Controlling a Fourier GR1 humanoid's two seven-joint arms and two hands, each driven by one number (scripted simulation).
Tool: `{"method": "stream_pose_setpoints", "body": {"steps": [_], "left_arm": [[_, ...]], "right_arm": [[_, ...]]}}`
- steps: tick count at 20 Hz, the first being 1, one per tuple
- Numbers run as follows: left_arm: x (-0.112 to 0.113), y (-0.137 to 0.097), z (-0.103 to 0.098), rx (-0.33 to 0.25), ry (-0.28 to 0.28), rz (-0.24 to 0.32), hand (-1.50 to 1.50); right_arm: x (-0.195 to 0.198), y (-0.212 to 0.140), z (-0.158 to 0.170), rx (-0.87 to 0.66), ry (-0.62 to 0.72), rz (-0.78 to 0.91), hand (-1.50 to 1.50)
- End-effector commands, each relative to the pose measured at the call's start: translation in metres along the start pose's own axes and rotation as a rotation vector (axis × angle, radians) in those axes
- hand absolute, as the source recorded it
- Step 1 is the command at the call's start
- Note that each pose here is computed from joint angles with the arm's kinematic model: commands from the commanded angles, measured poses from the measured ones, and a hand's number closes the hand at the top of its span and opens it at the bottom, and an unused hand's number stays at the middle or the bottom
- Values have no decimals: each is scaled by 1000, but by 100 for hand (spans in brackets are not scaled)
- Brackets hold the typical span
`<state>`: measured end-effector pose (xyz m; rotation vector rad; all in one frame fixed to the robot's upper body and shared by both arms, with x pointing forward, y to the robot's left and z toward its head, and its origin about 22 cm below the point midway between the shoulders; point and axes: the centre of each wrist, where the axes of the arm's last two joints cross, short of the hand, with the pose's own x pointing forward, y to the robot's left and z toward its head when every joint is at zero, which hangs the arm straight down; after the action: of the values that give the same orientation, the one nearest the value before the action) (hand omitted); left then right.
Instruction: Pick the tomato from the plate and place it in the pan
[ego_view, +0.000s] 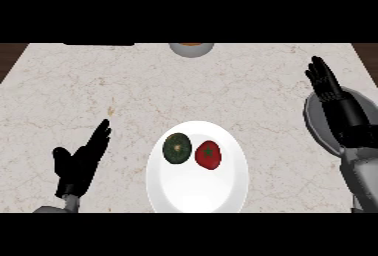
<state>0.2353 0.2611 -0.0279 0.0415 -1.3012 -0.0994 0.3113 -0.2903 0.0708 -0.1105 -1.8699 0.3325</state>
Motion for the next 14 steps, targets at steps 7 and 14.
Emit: {"method": "stream_pose_setpoints", "body": {"steps": [7, 14], "left_arm": [[66, 27, -16, 139, -192, 67, 0], [78, 28, -15, 184, -206, 77, 0]], "right_arm": [[25, 46, -8, -166, 131, 114, 150], [39, 75, 91, -249, 113, 291, -150]]}}
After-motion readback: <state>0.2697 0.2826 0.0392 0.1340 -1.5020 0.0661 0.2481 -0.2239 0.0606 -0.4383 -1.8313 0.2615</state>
